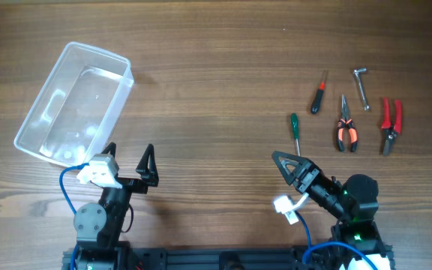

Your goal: Pack container

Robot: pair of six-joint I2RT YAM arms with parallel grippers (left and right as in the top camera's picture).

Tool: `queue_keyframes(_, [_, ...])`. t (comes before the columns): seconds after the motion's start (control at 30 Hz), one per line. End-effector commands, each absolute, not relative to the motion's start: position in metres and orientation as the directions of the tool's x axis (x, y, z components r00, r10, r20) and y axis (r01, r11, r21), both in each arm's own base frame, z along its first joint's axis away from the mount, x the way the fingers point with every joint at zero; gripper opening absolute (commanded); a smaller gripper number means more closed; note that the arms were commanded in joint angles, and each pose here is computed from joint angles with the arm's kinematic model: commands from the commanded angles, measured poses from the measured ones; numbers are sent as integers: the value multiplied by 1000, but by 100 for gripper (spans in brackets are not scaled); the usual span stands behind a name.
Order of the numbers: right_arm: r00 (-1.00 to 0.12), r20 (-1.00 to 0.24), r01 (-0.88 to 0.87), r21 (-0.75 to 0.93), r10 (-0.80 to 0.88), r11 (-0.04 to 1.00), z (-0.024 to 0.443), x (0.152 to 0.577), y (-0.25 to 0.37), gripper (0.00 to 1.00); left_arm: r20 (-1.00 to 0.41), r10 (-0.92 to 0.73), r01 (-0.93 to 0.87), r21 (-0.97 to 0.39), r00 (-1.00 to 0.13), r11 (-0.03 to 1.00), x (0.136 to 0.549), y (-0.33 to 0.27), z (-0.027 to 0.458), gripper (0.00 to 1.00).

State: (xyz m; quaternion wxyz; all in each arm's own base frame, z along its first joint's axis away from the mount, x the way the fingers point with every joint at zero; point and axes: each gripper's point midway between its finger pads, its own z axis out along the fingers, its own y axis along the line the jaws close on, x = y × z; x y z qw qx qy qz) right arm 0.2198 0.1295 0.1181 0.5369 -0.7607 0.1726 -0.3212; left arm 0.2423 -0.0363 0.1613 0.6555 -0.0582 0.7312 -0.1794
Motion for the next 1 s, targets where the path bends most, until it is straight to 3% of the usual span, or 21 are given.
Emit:
queue_keyframes(0.0, [757,321,106,-920,-569,-378,115,215,134,100,-935,-329,154,-348,-136,925,242,-37,159,100])
queue_keyframes(0.27, [742,198,-141,-887,-640,-439,66,213,117,100,-935,-328,154,-347,-136,925,242,-37,159,100])
queue_keyframes(0.4, [684,87,-287,-881,-725,-376,54,217,108,100,-935,-329,154,-348,-136,925,242,-37,159,100])
queue_keyframes(0.47, [608,-63,-411,-878,-791,-246,52,219,105,100,-935,-329,154,-348,-136,925,242,-37,159,100])
queue_keyframes(0.6, [336,-519,-535,-792,-786,294,92,242,102,100,-935,-328,154,-347,-136,925,242,-37,159,100])
queue_keyframes(0.7, [252,-737,-549,-643,-627,535,121,249,106,100,-935,-328,154,-347,-136,925,242,-37,159,100])
queue_keyframes(0.8, [142,-944,-518,-328,-299,790,164,259,101,100,-935,-328,146,-346,-133,927,243,-36,159,100])
queue_keyframes(0.87, [45,-994,-521,-105,-96,847,171,261,99,100,-935,-328,147,-346,-133,927,243,-36,159,100])
queue_keyframes(0.97, [58,-995,-522,-99,-81,847,176,260,99,100,-938,-323,124,-338,-124,933,243,-31,159,100])
